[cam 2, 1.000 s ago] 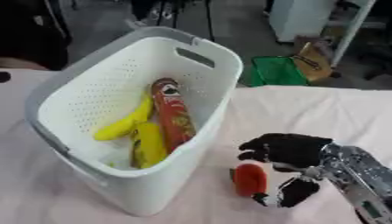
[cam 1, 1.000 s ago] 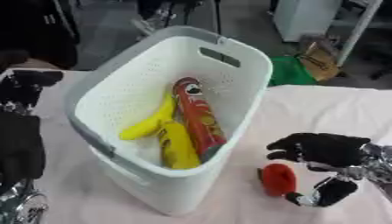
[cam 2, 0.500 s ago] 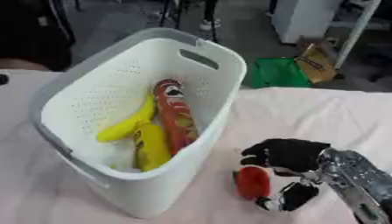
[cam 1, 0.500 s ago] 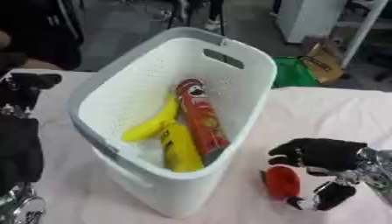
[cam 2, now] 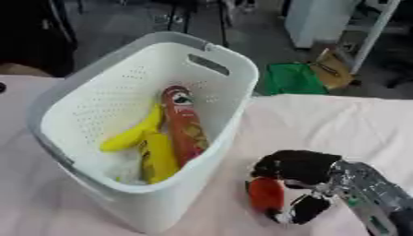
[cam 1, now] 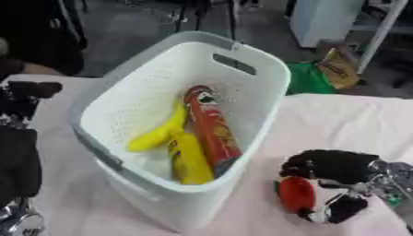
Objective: Pick up objects on the table and place them in the box.
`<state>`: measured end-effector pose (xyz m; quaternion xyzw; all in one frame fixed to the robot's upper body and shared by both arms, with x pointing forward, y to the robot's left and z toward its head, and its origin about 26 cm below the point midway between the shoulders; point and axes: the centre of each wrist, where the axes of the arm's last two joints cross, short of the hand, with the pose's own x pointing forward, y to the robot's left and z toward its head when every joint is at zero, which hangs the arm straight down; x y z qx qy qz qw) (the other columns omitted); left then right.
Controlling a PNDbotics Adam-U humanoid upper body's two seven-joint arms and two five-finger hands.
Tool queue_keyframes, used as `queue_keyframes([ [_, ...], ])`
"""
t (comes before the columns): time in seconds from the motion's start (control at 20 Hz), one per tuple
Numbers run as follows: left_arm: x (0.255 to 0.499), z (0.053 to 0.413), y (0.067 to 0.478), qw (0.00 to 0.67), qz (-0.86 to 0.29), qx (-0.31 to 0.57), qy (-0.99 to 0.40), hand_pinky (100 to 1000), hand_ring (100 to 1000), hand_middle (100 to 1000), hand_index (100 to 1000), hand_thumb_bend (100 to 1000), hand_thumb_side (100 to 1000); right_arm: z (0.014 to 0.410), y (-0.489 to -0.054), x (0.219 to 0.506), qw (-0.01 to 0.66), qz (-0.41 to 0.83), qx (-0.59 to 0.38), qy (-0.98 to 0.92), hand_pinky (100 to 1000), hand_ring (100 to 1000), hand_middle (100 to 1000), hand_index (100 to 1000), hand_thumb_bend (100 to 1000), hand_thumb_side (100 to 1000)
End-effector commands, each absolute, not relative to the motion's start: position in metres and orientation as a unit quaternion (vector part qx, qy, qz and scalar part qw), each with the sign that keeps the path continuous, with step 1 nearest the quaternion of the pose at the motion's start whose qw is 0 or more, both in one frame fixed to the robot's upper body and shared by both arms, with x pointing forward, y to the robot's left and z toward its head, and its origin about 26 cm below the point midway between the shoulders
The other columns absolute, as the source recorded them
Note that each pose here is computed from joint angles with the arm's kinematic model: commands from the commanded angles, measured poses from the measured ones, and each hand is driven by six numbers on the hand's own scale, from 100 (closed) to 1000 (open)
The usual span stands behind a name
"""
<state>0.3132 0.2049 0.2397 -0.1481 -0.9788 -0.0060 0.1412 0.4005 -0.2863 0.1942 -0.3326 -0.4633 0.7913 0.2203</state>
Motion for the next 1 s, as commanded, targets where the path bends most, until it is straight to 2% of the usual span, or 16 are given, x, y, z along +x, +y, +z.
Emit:
queue_keyframes([
  [0.05, 0.3110, 0.2455, 0.2042, 0.131, -0.012, -0.152, -0.980, 680, 569, 669, 729, 100, 920, 0.2022, -0.2927, 0.4035, 0.221, 0.788, -0.346, -0.458, 973, 1000, 933, 1000, 335, 703],
  [0.3, 0.3110, 0.2456, 0.2042, 0.131, -0.012, -0.152, -0.980, 680, 569, 669, 729, 100, 919, 0.1987, -0.2946, 0.4046, 0.222, 0.794, -0.340, -0.453, 973, 1000, 911, 1000, 337, 688],
  [0.35, 0.3110, 0.2456, 0.2042, 0.131, -0.012, -0.152, -0.980, 680, 569, 670, 729, 100, 919, 0.1987, -0.2948, 0.4046, 0.222, 0.794, -0.339, -0.452, 973, 1000, 881, 1000, 388, 639],
  [0.4, 0.3110, 0.2455, 0.2043, 0.131, -0.012, -0.152, -0.980, 679, 569, 669, 729, 100, 919, 0.1979, -0.2955, 0.4044, 0.223, 0.796, -0.338, -0.451, 972, 1000, 866, 1000, 343, 680],
  [0.65, 0.3109, 0.2450, 0.2046, 0.132, -0.012, -0.152, -0.979, 679, 569, 669, 729, 100, 919, 0.1981, -0.2973, 0.4028, 0.223, 0.796, -0.335, -0.452, 968, 1000, 828, 1000, 341, 679],
  [0.8, 0.3109, 0.2448, 0.2046, 0.133, -0.012, -0.152, -0.979, 680, 569, 670, 729, 100, 919, 0.1999, -0.2981, 0.4012, 0.221, 0.792, -0.336, -0.460, 962, 998, 778, 927, 330, 673],
  [0.85, 0.3109, 0.2448, 0.2046, 0.133, -0.012, -0.152, -0.979, 680, 569, 670, 729, 100, 919, 0.2006, -0.2984, 0.4005, 0.220, 0.790, -0.336, -0.463, 962, 998, 778, 927, 330, 673],
  [0.9, 0.3109, 0.2447, 0.2047, 0.133, -0.012, -0.151, -0.979, 681, 569, 670, 729, 100, 920, 0.2015, -0.2986, 0.3996, 0.218, 0.789, -0.336, -0.466, 956, 986, 733, 875, 320, 675],
  [1.0, 0.3109, 0.2446, 0.2048, 0.133, -0.013, -0.151, -0.979, 681, 569, 670, 729, 100, 920, 0.2033, -0.2987, 0.3976, 0.214, 0.787, -0.337, -0.471, 956, 985, 730, 872, 319, 676],
])
